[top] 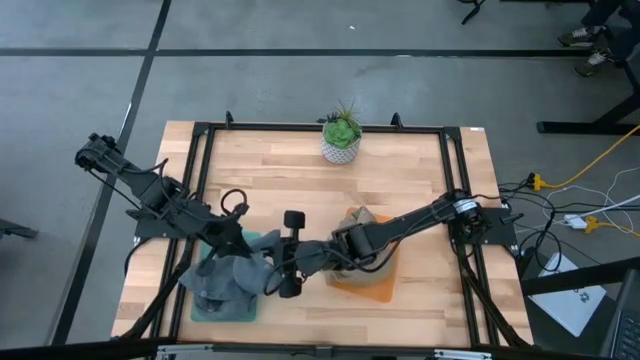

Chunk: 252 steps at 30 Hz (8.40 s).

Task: Pick & Place hat
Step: Put the blue cap into the green bin

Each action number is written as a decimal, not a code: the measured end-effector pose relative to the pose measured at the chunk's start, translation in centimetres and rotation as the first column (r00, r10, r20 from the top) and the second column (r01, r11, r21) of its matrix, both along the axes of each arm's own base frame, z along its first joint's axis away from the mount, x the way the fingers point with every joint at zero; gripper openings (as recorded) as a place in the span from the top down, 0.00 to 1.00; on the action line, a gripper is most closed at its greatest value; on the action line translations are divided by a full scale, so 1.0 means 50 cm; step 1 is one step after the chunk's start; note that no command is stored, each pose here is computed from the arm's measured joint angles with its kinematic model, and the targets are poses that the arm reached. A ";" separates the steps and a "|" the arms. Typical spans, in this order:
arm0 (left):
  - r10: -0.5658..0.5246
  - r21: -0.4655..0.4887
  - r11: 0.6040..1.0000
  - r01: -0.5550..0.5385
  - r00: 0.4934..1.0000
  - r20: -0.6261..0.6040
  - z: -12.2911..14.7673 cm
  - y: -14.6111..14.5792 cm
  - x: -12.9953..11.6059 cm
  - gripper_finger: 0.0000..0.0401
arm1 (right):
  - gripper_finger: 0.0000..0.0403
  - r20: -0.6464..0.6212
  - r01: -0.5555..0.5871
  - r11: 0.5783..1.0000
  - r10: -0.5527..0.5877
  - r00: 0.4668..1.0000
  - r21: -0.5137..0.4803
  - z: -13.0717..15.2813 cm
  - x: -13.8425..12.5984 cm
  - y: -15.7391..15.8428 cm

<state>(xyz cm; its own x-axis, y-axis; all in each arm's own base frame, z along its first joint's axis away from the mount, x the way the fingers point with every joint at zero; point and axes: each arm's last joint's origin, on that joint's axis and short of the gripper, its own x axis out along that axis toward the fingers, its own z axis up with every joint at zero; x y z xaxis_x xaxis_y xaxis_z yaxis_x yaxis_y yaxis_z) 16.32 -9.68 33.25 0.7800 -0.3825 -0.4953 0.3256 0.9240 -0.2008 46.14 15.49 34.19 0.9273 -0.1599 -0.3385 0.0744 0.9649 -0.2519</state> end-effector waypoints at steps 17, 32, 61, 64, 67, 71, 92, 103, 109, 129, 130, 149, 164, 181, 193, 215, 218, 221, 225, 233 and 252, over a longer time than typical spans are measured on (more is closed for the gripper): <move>0.208 0.019 0.978 -0.208 0.978 0.036 0.002 0.027 0.015 0.62 | 1.00 -0.131 0.315 0.942 -0.328 0.935 -0.113 0.000 -0.024 -0.056; 0.464 -0.031 0.884 -0.466 0.870 0.167 0.020 0.066 0.052 0.48 | 1.00 -0.141 0.491 0.860 -0.473 0.870 0.143 0.035 -0.024 -0.136; 0.749 0.260 0.580 -0.772 0.631 0.203 -0.061 0.065 0.112 0.43 | 0.98 -0.173 0.489 0.853 -0.461 0.870 0.186 0.033 -0.016 -0.174; 0.766 0.298 0.559 -0.773 0.620 0.171 -0.072 0.069 0.103 0.43 | 0.98 -0.180 0.489 0.853 -0.461 0.869 0.181 0.032 -0.017 -0.174; 0.782 0.325 0.541 -0.776 0.606 0.144 -0.080 0.072 0.095 0.45 | 0.98 -0.200 0.478 0.859 -0.443 0.874 0.183 0.030 -0.018 -0.173; 0.791 0.346 0.530 -0.774 0.598 0.127 -0.085 0.075 0.089 0.54 | 0.98 -0.217 0.457 0.867 -0.416 0.883 0.198 0.028 -0.018 -0.172; 0.638 0.388 0.695 -0.606 0.768 0.057 -0.064 0.065 0.052 0.99 | 0.66 -0.463 0.290 0.923 -0.146 0.874 0.255 0.040 -0.060 -0.143; 0.429 0.452 0.826 -0.338 0.896 -0.114 -0.007 0.039 -0.016 0.99 | 0.62 -0.587 0.389 0.901 -0.214 0.781 0.190 0.061 -0.131 -0.093; 0.416 0.381 0.864 -0.328 0.893 -0.174 0.009 0.017 -0.046 0.99 | 0.62 -0.558 0.420 0.900 -0.289 0.778 0.120 0.062 -0.148 -0.062; 0.591 0.324 0.806 -0.496 0.717 -0.371 0.000 -0.027 -0.114 0.99 | 0.62 -0.535 0.457 0.879 -0.323 0.781 0.135 0.062 -0.157 -0.041; 0.598 0.329 0.800 -0.502 0.713 -0.365 -0.002 -0.032 -0.112 0.99 | 0.62 -0.535 0.457 0.879 -0.323 0.781 0.135 0.062 -0.157 -0.041; 0.571 0.367 0.819 -0.441 0.688 -0.448 -0.033 -0.088 -0.108 0.99 | 0.62 -0.531 0.466 0.873 -0.328 0.781 0.146 0.062 -0.156 -0.041; 0.551 0.556 0.755 -0.346 0.796 -0.252 -0.034 -0.079 -0.104 0.99 | 0.62 -0.505 0.469 0.878 -0.360 0.784 0.102 0.064 -0.156 -0.044; 0.568 0.657 0.706 -0.264 0.766 -0.302 -0.111 -0.094 -0.105 0.99 | 0.62 -0.505 0.468 0.878 -0.360 0.784 0.102 0.063 -0.156 -0.044; 0.357 0.368 0.915 -0.165 0.757 -0.547 -0.103 -0.158 -0.106 0.96 | 0.62 -0.505 0.469 0.878 -0.360 0.784 0.101 0.064 -0.156 -0.044; 0.342 0.318 0.927 -0.199 0.797 -0.499 -0.100 -0.170 -0.098 0.78 | 0.62 -0.505 0.466 0.879 -0.359 0.785 0.099 0.063 -0.156 -0.044; 0.337 0.314 0.930 -0.194 0.791 -0.510 -0.100 -0.170 -0.099 0.72 | 0.62 -0.506 0.466 0.879 -0.359 0.785 0.099 0.063 -0.156 -0.044; 0.339 0.315 0.929 -0.195 0.793 -0.506 -0.100 -0.170 -0.099 0.64 | 0.62 -0.505 0.466 0.879 -0.359 0.785 0.099 0.064 -0.156 -0.044; 0.328 0.314 0.932 -0.181 0.789 -0.520 -0.100 -0.170 -0.100 0.57 | 0.62 -0.506 0.465 0.880 -0.359 0.784 0.098 0.063 -0.156 -0.044; 0.254 0.172 0.967 -0.187 0.751 -0.610 -0.043 -0.180 -0.095 0.61 | 0.62 -0.509 0.455 0.887 -0.353 0.785 0.086 0.063 -0.156 -0.044; 0.479 0.471 0.840 -0.269 0.777 -0.410 -0.058 -0.113 -0.065 0.98 | 0.62 -0.509 0.454 0.887 -0.354 0.784 0.084 0.063 -0.156 -0.045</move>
